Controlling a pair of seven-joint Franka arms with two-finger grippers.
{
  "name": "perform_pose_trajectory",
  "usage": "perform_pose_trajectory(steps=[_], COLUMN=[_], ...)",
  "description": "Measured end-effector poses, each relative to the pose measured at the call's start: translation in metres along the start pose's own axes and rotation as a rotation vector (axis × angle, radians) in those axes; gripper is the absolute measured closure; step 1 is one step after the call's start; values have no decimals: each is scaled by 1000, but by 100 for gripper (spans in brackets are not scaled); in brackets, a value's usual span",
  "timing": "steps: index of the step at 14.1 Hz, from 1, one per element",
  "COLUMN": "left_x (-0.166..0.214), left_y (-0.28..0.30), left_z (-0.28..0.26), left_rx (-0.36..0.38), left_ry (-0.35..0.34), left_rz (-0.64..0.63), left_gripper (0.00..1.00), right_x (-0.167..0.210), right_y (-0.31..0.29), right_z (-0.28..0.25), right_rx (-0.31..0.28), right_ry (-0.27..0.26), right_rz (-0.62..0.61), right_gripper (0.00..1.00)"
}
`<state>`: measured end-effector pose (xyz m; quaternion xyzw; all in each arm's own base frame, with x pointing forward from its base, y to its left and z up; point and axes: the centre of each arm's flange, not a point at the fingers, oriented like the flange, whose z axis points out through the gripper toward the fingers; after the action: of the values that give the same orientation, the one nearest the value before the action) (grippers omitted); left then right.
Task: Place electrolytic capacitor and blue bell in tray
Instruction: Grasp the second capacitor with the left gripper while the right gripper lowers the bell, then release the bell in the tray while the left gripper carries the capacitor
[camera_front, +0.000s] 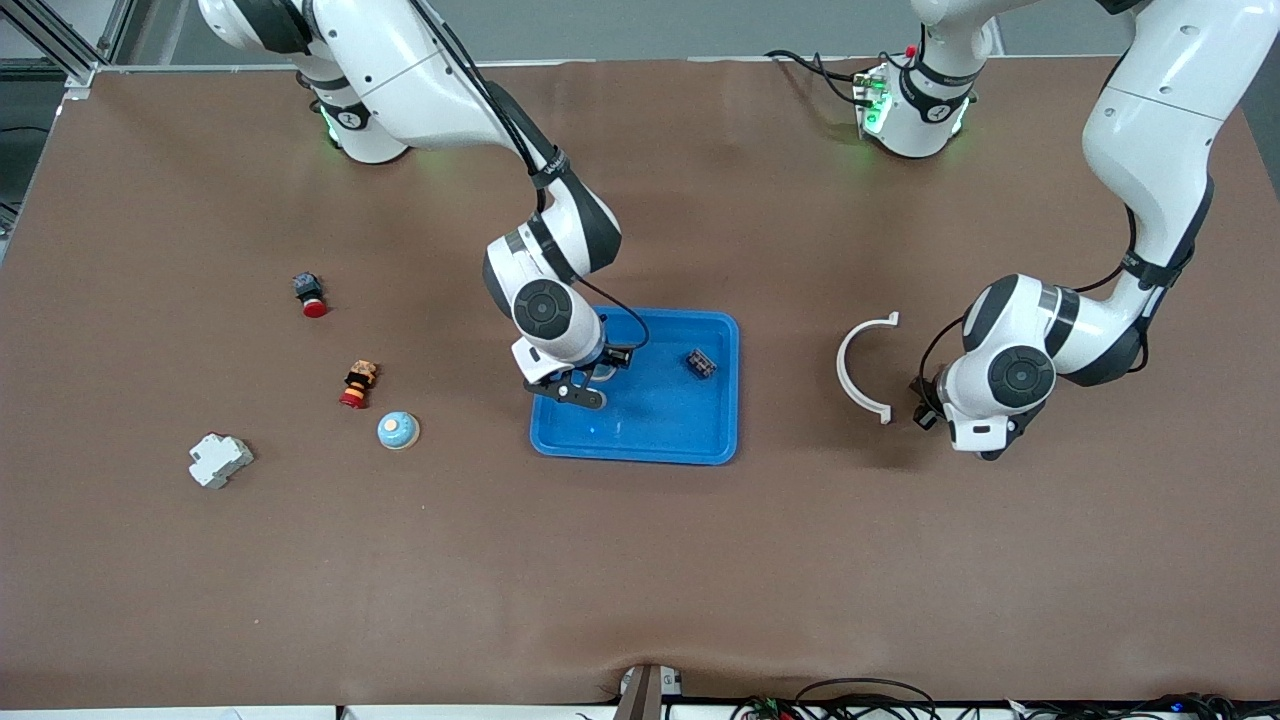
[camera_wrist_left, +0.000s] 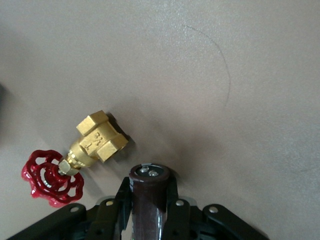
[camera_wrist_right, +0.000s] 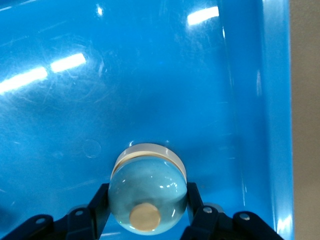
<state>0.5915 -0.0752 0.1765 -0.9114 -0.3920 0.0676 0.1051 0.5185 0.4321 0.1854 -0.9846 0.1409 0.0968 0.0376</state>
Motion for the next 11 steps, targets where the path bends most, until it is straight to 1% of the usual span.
perform_pose_trajectory(steps=[3,5,6,7,9,10,11], left_x=[1,4,3,2,-2,-4,-8], left_y=[2,6,10,14,20,24,28], left_z=[-4,-17,-27,-38,-57,-68,-79], left_rx=[-9,-30,-45,-60,-67,-64,-63], left_ry=[5,21,31,41,54,56,58], left_rz=[-2,-4,-1,1,-4,-14,-27], left_gripper=[69,69,69,69,69,69,69], right_x=[0,0,0,0,1,3,8], right_y=[0,0,0,1,4,6,10], right_z=[0,0,0,2,1,-2,-9], right_rx=[0,0,-2,-5,-17,-29,-38], right_ry=[0,0,-1,-4,-13,-24,-35], right_rz=[0,0,0,0,2,1,-8], right_gripper=[35,35,31,22,2,0,0])
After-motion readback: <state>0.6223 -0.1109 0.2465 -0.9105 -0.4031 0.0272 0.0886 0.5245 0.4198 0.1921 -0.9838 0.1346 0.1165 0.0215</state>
